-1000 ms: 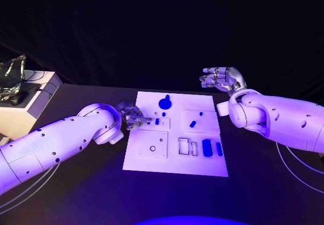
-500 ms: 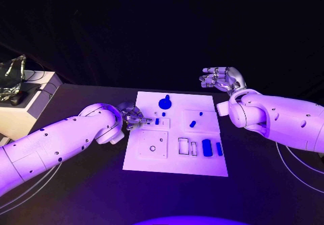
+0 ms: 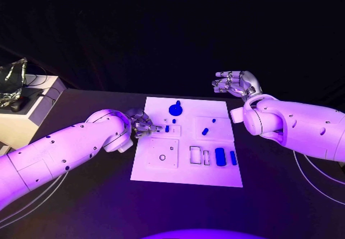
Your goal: Assemble the parts on the task board
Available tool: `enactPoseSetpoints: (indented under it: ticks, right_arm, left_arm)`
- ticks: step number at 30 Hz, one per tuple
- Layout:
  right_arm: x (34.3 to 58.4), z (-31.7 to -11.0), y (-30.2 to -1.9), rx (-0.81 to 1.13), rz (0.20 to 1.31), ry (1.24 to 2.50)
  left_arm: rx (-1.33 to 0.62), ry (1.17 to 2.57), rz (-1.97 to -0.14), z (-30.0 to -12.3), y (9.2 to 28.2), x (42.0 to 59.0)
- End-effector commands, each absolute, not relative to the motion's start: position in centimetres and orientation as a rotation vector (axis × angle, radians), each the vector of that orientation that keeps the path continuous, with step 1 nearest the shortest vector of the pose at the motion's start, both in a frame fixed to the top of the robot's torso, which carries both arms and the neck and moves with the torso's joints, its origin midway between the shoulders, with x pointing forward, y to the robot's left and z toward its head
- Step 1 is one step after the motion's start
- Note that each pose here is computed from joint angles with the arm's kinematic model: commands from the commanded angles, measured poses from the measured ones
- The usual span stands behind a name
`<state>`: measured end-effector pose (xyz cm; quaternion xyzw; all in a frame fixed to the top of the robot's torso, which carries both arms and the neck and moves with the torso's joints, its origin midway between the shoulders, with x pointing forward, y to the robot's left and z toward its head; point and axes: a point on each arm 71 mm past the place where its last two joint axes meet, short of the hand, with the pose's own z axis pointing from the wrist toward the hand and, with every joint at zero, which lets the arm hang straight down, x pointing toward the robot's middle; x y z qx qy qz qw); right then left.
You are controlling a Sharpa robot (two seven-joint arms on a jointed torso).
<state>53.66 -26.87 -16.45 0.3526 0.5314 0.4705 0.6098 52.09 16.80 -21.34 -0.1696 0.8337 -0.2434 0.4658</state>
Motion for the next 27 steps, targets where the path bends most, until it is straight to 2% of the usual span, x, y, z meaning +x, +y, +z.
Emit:
enactPoseSetpoints:
  ticks: [1, 27]
  right_arm:
    - [53.63, -16.41, -26.64, 0.8, 1.104, 1.232]
    - [53.62, -16.41, -26.6, 0.801, 1.105, 1.233]
  left_arm:
    - [-0.405, 2.067, -0.585, -21.62, 16.6, 52.05]
    - [-0.386, 2.102, -0.569, -21.96, 16.31, 52.1]
